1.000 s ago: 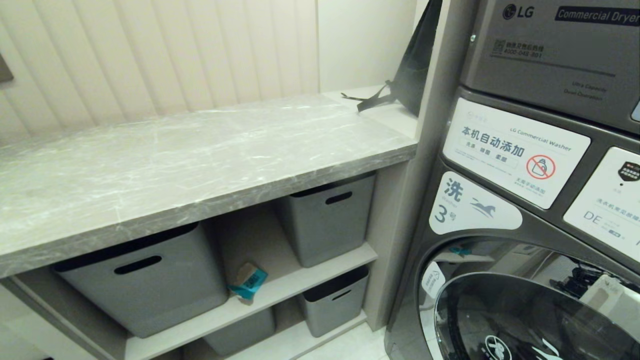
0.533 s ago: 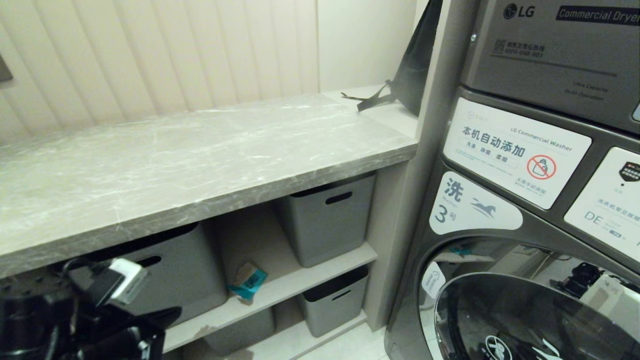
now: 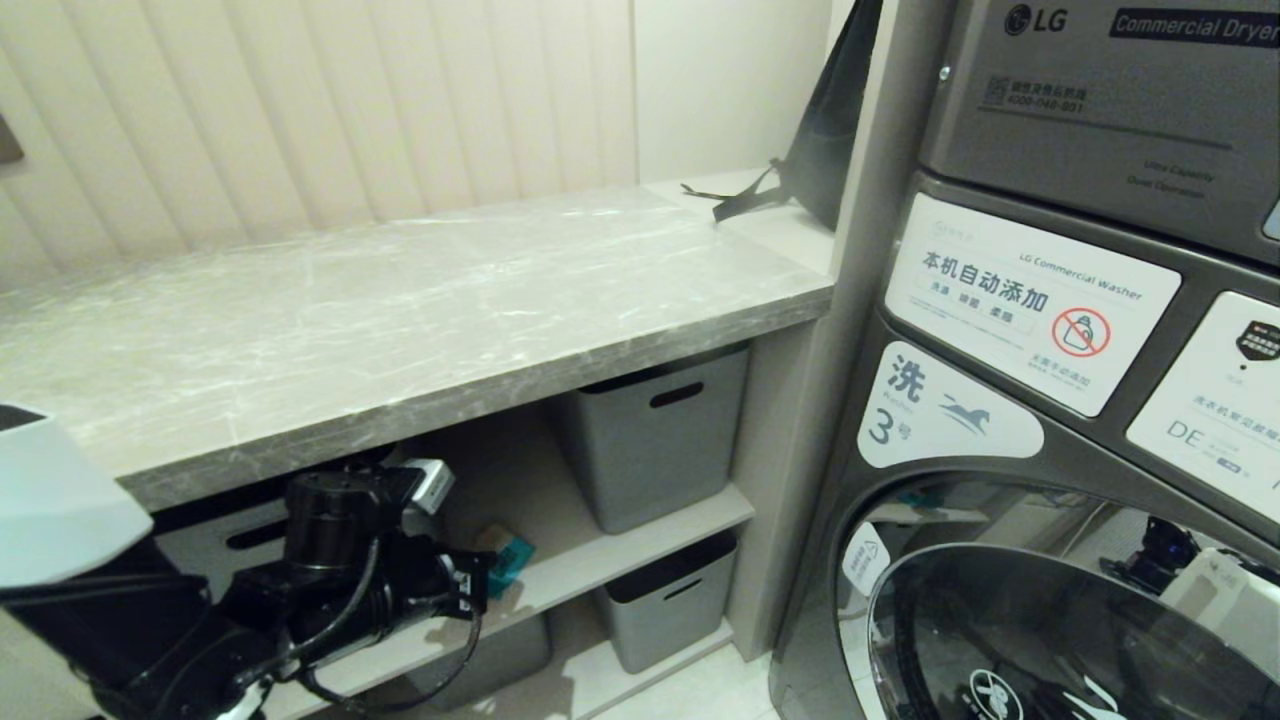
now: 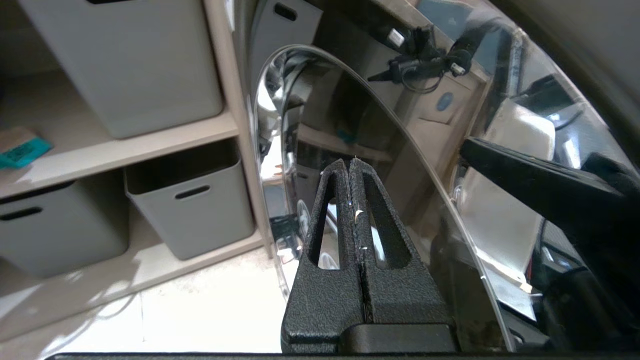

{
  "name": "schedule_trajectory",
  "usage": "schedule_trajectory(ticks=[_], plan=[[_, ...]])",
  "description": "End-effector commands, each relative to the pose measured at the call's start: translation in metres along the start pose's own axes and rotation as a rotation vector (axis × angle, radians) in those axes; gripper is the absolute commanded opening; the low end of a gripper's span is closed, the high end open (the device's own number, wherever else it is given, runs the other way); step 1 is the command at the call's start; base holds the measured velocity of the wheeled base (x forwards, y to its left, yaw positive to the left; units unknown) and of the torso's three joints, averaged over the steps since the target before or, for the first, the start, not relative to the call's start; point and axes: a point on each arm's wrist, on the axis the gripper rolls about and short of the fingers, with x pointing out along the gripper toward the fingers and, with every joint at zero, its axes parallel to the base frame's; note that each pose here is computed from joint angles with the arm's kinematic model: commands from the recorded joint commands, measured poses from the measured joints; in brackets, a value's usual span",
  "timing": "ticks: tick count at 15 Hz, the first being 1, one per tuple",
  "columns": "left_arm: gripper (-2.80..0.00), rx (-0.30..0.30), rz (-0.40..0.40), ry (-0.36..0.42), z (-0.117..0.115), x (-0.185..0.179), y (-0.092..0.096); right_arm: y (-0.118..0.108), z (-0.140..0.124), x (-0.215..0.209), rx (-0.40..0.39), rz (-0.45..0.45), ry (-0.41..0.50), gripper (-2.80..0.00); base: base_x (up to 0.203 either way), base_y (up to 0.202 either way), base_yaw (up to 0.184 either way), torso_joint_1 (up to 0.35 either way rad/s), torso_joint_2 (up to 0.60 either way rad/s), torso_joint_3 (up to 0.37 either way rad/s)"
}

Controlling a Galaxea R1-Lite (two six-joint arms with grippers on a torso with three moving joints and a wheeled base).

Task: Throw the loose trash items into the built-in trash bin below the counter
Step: Pick up the garbage

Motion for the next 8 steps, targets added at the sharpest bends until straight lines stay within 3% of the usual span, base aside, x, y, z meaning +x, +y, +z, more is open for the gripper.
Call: schedule_trajectory(ticks=[1,4,6,8], plan=[[-2.8,-0.17,0.088,0.064,-0.006,0.01,-0.02,0.0,0.0,0.0,0.0,0.0,-0.003,-2.8,0.0,0.0,0.0,0.0,0.0,0.0],[-2.8,-0.175,0.055,0.038,-0.001,-0.006,-0.029,0.0,0.0,0.0,0.0,0.0,-0.003,-2.8,0.0,0.0,0.0,0.0,0.0,0.0],[-2.8,-0.135,0.02,0.119,-0.027,-0.024,-0.043,0.0,0.0,0.0,0.0,0.0,-0.003,-2.8,0.0,0.0,0.0,0.0,0.0,0.0],[-2.8,-0.23,0.034,0.113,-0.031,-0.026,-0.047,0.0,0.0,0.0,0.0,0.0,-0.003,-2.8,0.0,0.0,0.0,0.0,0.0,0.0]])
